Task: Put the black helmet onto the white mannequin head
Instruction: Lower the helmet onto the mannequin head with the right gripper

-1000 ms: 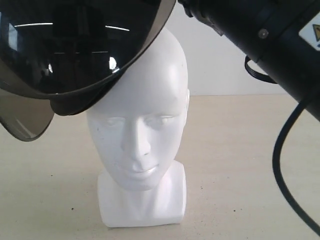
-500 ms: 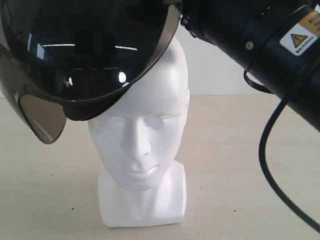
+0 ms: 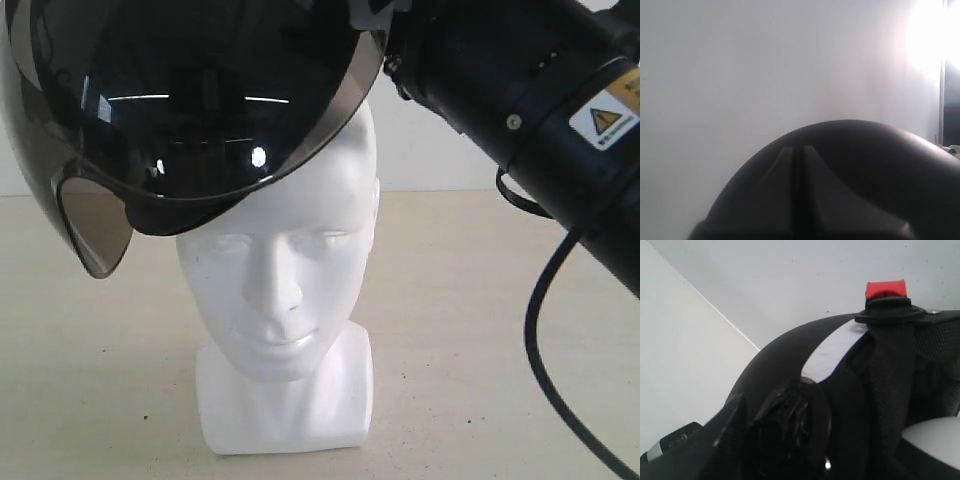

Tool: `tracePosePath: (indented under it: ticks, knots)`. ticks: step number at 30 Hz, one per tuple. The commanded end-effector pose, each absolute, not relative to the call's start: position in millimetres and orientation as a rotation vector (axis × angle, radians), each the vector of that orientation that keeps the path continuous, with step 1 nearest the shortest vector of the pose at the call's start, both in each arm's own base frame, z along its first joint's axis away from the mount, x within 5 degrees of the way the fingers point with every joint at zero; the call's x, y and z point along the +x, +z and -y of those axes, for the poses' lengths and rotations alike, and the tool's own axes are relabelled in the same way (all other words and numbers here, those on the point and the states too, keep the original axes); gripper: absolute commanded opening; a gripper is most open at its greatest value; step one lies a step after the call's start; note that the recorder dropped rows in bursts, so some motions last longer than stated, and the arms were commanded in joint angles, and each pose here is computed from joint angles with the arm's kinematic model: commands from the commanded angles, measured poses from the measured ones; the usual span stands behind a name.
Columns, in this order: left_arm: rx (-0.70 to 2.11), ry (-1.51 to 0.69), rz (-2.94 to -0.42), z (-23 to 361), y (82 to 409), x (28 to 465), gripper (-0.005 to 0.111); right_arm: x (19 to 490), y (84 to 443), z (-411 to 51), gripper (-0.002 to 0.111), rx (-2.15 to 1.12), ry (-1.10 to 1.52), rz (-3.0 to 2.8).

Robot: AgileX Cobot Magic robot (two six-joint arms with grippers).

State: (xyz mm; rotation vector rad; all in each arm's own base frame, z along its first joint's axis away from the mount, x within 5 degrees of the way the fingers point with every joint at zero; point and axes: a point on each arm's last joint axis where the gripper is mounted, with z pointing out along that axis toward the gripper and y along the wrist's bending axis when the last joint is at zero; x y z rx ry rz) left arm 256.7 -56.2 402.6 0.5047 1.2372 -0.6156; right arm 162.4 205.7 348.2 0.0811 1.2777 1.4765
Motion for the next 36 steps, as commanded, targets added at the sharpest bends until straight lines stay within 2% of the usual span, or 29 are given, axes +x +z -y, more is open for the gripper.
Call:
tracePosePath:
  ticks: [1, 6, 11, 17, 36]
  knots:
    - [0.631, -0.615, -1.276, 66.2, 391.1, 256.8, 0.005, 161.3, 339.7, -184.8, 0.000, -0.037, 1.219, -1.317]
    - [0.702, -0.639, -1.277, 77.7, 388.2, 253.0, 0.005, 157.7, 329.4, -177.4, 0.000, -0.023, 1.192, -1.377]
    - [0.748, -0.687, -1.340, 96.8, 369.4, 263.9, 0.005, 158.1, 321.5, -177.6, 0.000, -0.044, 1.150, -1.437]
    - [0.751, -0.696, -1.372, 99.2, 358.0, 273.4, 0.005, 159.2, 317.4, -177.3, 0.000, -0.056, 1.106, -1.482]
    - [0.751, -0.690, -1.340, 99.4, 367.2, 275.2, 0.005, 150.0, 328.8, -168.1, 0.000, -0.089, 1.105, -1.466]
